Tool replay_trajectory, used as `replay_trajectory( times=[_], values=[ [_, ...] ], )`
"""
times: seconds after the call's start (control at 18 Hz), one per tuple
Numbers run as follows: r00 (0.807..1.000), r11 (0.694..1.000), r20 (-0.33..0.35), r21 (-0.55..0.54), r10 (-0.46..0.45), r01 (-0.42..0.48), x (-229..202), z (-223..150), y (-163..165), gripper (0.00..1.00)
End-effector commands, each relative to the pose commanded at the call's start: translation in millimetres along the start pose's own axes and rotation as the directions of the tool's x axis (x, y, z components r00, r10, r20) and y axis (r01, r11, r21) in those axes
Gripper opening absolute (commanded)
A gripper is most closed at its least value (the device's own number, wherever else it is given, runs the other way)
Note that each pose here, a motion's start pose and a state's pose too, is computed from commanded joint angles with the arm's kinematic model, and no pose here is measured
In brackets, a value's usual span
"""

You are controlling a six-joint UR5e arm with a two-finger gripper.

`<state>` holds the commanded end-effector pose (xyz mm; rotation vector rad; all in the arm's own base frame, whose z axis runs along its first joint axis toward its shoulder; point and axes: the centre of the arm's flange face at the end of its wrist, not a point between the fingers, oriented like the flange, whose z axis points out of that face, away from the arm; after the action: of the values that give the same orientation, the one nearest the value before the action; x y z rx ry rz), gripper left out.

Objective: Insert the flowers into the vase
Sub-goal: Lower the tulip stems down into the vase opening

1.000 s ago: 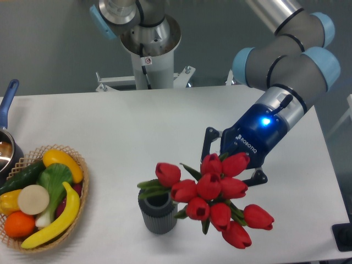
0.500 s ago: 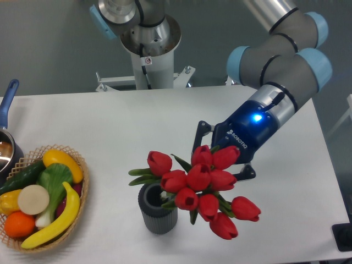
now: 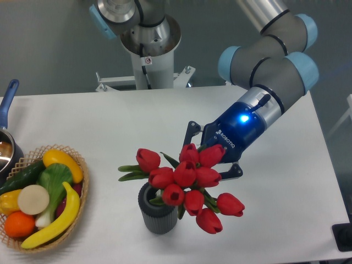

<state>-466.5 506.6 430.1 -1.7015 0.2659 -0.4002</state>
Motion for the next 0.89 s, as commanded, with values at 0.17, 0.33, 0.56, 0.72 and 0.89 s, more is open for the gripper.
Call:
replay_trajectory(
  times=[0.17,0.33,0.56,0.72,0.89],
  values=[
    [1.000,1.000,-0.005,-0.002,0.011,-0.011,3,3,14,0.00],
    [1.000,1.000,-0.010,-0.006,-0.006,0.006,6,5,27,0.01],
    [1.000,1.000,-0.017,-0.009,0.014,-0.014,11,8,47,0.03],
    [1.000,1.000,-0.025,-0.013,0.018,-0.018,18,11,74,0.04],
    [0.999,1.000,-0.030,-0.021,0.018,-0.019,23,14,91,0.08]
  ],
)
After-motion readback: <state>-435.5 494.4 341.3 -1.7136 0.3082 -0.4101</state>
